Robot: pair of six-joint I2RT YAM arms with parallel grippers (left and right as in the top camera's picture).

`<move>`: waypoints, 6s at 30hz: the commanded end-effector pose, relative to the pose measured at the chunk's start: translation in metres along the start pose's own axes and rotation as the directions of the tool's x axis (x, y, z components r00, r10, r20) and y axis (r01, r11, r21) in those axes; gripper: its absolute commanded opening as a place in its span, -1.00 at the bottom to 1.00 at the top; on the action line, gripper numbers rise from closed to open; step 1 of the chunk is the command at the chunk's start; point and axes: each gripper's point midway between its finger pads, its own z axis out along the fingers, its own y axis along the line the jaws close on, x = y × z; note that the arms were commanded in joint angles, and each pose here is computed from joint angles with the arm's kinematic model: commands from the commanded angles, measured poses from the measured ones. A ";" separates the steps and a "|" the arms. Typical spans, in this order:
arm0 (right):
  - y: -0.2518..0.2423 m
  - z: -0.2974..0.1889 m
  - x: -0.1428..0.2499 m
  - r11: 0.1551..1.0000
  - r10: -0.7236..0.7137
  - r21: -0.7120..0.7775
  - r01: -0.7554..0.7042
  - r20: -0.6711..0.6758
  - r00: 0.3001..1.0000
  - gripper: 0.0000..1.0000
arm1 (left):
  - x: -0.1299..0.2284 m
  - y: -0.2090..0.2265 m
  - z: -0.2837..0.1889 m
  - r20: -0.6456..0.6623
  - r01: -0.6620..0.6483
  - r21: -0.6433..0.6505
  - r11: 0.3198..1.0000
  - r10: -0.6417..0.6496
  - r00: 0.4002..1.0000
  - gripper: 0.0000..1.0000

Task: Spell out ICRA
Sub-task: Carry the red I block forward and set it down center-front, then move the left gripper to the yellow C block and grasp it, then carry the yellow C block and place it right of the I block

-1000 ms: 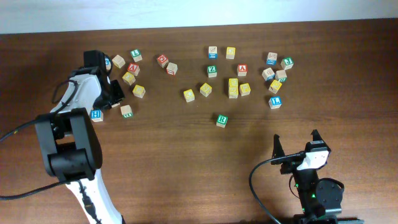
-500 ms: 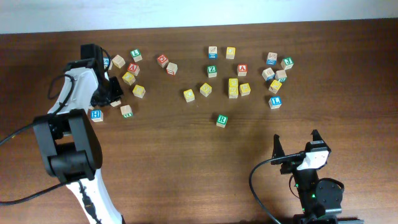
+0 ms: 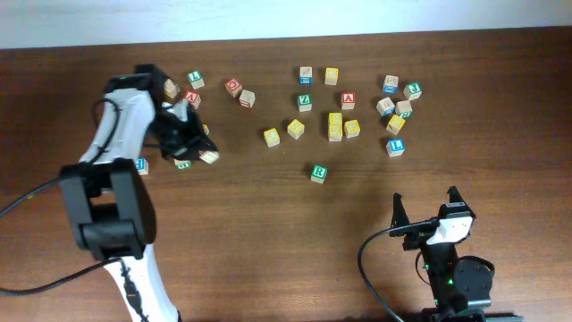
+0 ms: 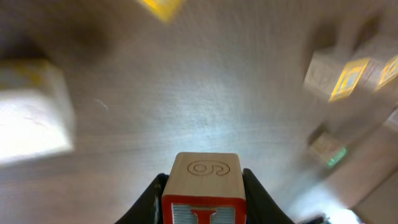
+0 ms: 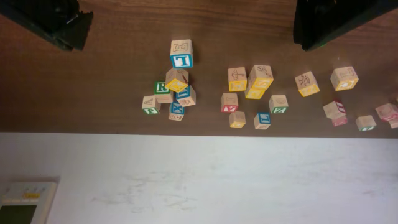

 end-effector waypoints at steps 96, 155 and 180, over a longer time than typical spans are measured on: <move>-0.001 0.000 0.002 1.000 0.009 0.001 -0.009 -0.004 1.000 0.97 | -0.008 -0.136 -0.014 0.270 -0.108 -0.293 0.950 0.191 0.944 0.99; -0.001 0.000 0.002 1.000 0.009 0.001 -0.009 -0.004 1.000 0.97 | -0.023 -0.115 0.103 0.205 -0.072 -0.468 0.881 0.187 0.961 -0.49; -0.001 0.000 0.002 1.000 0.009 0.001 -0.009 -0.004 1.000 0.97 | 0.130 -0.242 -0.121 0.182 -0.571 0.013 0.821 0.560 0.809 -0.53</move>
